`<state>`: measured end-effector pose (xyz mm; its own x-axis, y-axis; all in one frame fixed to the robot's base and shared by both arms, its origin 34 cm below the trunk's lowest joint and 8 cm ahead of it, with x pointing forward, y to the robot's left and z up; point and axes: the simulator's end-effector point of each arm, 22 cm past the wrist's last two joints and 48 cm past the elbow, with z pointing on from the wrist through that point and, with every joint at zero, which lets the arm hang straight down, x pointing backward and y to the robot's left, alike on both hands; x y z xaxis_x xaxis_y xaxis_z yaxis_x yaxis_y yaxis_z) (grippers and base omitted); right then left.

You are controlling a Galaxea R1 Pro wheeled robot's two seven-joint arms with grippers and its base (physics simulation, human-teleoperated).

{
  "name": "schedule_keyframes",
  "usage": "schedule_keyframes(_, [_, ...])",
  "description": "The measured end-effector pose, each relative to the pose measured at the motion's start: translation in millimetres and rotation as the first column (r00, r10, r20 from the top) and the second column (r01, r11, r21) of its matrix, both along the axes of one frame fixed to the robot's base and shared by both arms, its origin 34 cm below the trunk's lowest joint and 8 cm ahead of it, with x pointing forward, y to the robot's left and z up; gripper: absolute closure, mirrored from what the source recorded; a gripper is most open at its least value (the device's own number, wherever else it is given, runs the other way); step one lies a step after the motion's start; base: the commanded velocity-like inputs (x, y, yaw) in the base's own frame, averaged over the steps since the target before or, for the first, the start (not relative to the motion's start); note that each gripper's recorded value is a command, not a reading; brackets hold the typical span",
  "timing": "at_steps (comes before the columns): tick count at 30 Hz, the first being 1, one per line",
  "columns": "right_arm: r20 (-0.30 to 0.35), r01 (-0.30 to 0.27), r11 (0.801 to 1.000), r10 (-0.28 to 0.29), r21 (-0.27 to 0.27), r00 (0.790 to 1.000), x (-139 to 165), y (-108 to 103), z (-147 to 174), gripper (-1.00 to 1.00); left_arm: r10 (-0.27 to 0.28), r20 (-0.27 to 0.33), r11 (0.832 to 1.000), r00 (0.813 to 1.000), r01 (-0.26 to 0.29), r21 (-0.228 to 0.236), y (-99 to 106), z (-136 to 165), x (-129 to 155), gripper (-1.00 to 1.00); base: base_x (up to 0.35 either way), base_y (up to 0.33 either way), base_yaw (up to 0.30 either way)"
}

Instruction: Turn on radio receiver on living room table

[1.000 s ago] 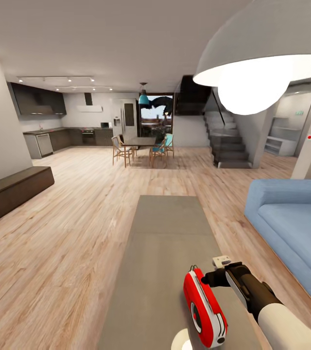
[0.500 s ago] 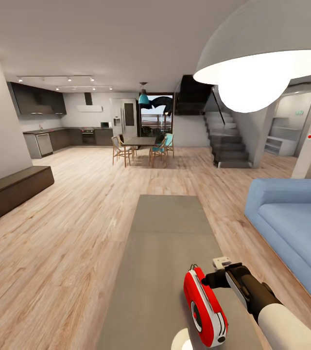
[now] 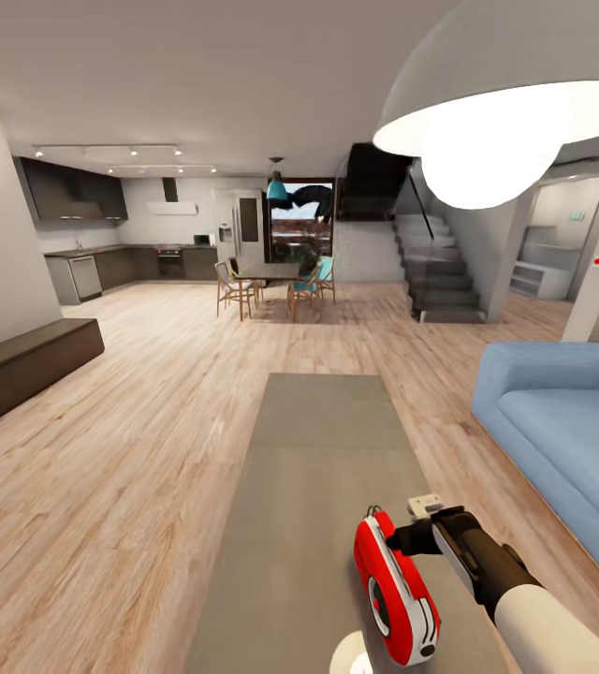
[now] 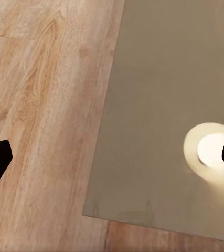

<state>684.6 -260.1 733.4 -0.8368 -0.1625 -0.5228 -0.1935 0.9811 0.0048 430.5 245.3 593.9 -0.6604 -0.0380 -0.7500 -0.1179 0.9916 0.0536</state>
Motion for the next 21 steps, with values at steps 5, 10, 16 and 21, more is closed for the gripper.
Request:
schedule_keyframes(5, [0.0, -0.001, 1.0, 0.001, 0.001, 1.0, 0, 1, -8, -1.0, 0.0, 0.0, 1.0, 1.0, 0.0, 0.0, 0, -8, 0, -1.0, 0.0, 0.0, 0.0])
schedule_keyframes(10, [-0.001, -0.001, 1.0, 0.001, 0.001, 1.0, 0, 1, -15, -1.0, 0.0, 0.0, 1.0, 1.0, 0.0, 0.0, 0, -14, 0, -1.0, 0.0, 0.0, 0.0])
schedule_keyframes(16, [0.0, 0.0, 1.0, 0.0, -0.004, 1.0, 0, 0, -15, -1.0, 0.0, 0.0, 1.0, 1.0, 0.0, 0.0, 0, -14, 0, -1.0, 0.0, 0.0, 0.0])
schedule_keyframes(21, [0.0, -0.001, 1.0, 0.001, -0.008, 1.0, 0, 0, -18, -1.0, 0.0, 0.0, 1.0, 1.0, 0.0, 0.0, 0, -17, 0, -1.0, 0.0, 0.0, 0.0])
